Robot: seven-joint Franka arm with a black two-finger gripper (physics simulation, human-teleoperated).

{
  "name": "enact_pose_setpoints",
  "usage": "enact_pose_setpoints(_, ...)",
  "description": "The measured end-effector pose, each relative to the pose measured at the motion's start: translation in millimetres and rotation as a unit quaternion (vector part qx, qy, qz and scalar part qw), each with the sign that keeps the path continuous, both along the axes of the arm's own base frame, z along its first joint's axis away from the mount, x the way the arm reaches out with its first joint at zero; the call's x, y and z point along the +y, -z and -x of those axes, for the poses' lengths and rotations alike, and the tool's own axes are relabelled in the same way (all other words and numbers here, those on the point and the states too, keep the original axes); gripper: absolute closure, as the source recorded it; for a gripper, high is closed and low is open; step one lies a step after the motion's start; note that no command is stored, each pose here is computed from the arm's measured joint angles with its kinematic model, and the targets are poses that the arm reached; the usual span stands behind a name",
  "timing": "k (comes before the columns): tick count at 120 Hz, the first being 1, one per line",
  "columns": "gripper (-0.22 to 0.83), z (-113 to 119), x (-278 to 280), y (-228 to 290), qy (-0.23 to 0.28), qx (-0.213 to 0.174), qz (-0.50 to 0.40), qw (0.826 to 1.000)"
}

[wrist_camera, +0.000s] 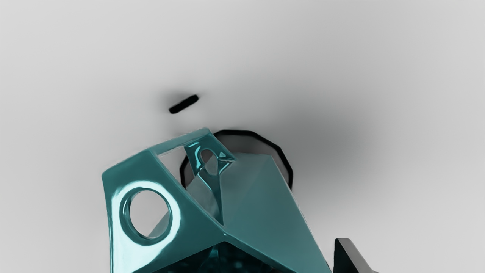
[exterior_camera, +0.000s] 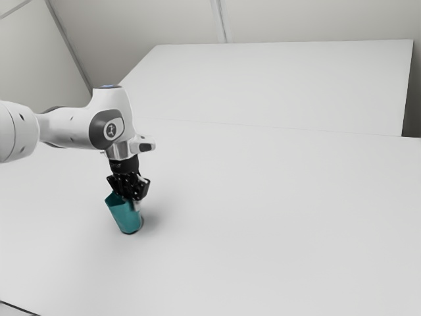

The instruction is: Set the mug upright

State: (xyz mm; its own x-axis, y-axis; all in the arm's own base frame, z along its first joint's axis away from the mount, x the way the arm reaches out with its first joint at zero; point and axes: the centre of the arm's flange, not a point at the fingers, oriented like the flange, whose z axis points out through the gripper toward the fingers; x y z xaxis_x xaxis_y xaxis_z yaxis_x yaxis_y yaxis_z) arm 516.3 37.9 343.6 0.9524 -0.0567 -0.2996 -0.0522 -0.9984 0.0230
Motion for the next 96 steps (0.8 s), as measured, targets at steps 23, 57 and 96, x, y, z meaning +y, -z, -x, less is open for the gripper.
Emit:
enact_pose_setpoints(23, 0.24, 3.1, -0.7, -4.7, -0.011, -0.005, 0.000, 1.000)
enact_pose_setpoints(57, 0.06, -7.2, -0.9, -58.9, -0.023, -0.043, -0.002, 0.999)
enact_pose_setpoints(96, 0.01, -44.2, 0.1, -238.1, -0.031, -0.136, 0.000, 0.990)
